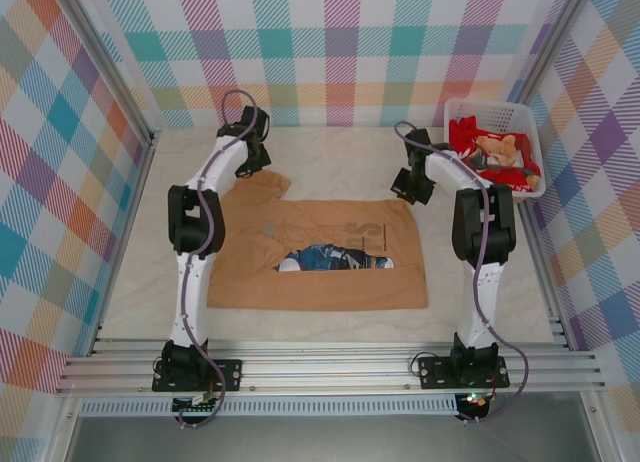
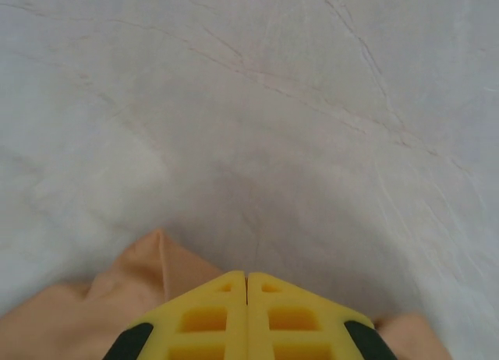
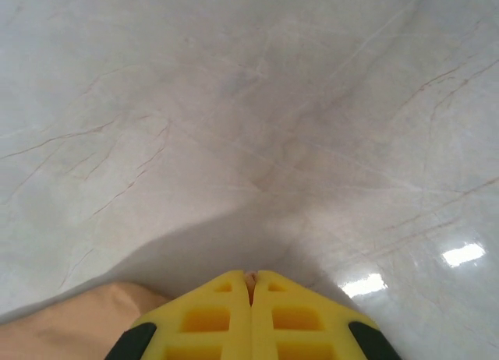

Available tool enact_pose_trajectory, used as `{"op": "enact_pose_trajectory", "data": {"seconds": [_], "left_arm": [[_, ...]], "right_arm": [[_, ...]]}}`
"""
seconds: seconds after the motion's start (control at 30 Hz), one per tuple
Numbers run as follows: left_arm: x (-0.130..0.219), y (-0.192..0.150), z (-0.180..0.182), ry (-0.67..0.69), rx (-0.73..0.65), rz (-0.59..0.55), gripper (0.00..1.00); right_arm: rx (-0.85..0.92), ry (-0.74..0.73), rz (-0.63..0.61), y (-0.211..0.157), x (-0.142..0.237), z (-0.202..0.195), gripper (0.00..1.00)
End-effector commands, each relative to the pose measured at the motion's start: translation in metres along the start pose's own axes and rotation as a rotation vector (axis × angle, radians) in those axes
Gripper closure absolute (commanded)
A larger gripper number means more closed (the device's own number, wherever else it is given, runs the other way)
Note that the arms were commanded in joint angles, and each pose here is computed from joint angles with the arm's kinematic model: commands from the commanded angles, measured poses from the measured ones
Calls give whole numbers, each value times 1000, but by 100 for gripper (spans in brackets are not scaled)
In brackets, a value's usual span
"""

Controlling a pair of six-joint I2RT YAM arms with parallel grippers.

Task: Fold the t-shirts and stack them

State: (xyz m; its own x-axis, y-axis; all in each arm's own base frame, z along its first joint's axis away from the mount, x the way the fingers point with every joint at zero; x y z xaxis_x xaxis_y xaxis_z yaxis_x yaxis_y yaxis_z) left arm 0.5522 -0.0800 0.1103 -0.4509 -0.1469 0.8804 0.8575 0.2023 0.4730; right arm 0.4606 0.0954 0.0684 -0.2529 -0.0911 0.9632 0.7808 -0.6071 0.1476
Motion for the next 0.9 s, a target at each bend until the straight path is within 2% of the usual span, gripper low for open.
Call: {"op": "enact_pose_trajectory", "data": {"seconds": [0.0,0.33,0.6,0.87], "left_arm": [[61,-1,8,-42,-8,-25,100],[132,-81,60,-25,29,41,100],[183,-139,100,-11,69,47,100],[205,-192,128,7,81,89,100]], "right_arm": [[47,19,1,-8,20,0,100],[68,30,-13,-22,46,-15,100],[92,18,16,-49,58,-36,100],[94,-40,37,-70,60,-62,100]]}}
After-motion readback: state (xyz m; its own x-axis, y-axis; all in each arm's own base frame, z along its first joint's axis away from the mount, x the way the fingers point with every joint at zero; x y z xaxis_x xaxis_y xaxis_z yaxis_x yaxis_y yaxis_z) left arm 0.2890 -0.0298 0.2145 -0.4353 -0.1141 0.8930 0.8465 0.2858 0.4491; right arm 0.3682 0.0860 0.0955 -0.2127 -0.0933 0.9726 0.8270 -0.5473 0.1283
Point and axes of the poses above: each hand's point on the last joint's axis, 136 mm out from that joint toward the fingers, its own x axis back along the fingers, its own z axis along the line the jaws close on, y = z × x, the point moved 2 cm from there along x, back along the fingers, and after that the axes turned 10 degrees about -x, right-handed, at the moved point
